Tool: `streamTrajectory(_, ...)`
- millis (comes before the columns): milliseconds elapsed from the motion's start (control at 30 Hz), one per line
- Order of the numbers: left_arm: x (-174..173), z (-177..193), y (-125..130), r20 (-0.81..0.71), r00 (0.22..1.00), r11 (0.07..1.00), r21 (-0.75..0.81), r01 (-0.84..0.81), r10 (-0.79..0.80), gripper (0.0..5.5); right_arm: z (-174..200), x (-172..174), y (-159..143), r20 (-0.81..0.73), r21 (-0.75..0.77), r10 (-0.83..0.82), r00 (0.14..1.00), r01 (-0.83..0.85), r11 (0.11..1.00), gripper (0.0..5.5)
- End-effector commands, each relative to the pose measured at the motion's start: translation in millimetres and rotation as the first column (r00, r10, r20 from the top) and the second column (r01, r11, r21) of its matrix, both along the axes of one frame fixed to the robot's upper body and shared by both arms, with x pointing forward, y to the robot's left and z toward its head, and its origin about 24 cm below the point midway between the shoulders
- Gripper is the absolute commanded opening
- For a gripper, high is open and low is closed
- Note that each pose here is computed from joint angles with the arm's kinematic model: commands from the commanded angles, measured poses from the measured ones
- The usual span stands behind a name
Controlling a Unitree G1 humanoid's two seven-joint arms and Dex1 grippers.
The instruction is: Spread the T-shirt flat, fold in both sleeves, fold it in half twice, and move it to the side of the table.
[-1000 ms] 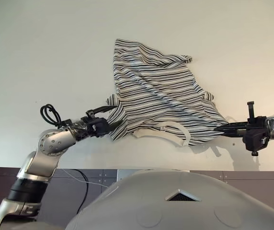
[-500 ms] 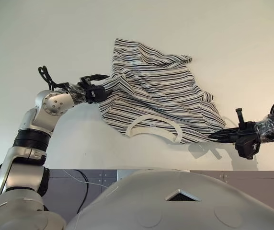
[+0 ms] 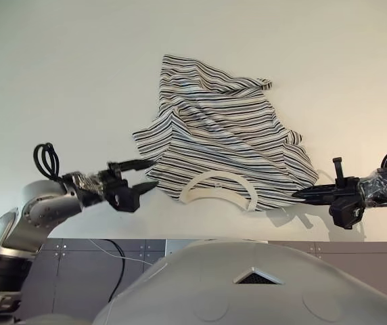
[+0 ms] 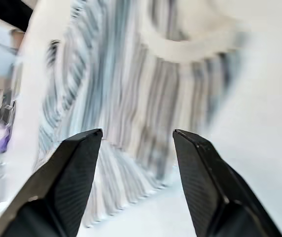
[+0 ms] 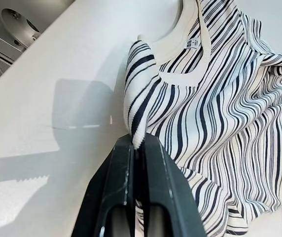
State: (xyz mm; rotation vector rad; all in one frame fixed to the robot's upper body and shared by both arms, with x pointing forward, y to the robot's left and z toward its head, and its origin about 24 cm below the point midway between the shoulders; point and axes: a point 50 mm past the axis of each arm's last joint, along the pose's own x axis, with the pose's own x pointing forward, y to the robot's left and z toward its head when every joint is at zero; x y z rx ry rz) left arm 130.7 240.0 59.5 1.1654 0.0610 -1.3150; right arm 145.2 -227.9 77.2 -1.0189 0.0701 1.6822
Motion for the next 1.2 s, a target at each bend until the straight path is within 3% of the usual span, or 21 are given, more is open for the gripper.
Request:
streamTrajectory(33, -9, -8, 6, -0.008, 0.997, 0.995, 0.073, 0.072, -0.072, 2.68, 1, 1, 2, 0.022, -0.006, -0.001, 1.000, 0.002, 1.000, 0.13)
streamTrajectory(467, 8, -42, 5, 0.060, 0.988, 0.974, 0.186, 0.126, -0.140, 2.68, -1, 6, 9, 0.041, 0.013, 0.017, 0.999, -0.017, 1.000, 0.13)
streamTrajectory(700, 16, -39, 5, 0.083, 0.988, 0.985, 0.127, 0.118, -0.129, 1.41, -3, 7, 11, 0.056, 0.026, 0.002, 0.998, -0.004, 1.000, 0.10)
streamTrajectory(967, 39, -14, -2, 0.261, 0.965, 0.995, -0.095, 0.010, 0.015, 0.19, 7, 21, 9, 0.085, 0.080, -0.081, 0.993, 0.074, 0.994, 0.10)
streamTrajectory(1100, 56, 11, -3, 0.331, 0.927, 0.963, -0.256, -0.089, 0.174, 0.12, 23, 36, 8, 0.065, 0.178, -0.201, 0.977, 0.187, 0.966, 0.10)
streamTrajectory(1200, 85, 29, -6, 0.316, 0.888, 0.899, -0.390, -0.199, 0.334, 0.12, 48, 70, 11, 0.042, 0.299, -0.317, 0.947, 0.291, 0.909, 0.10)
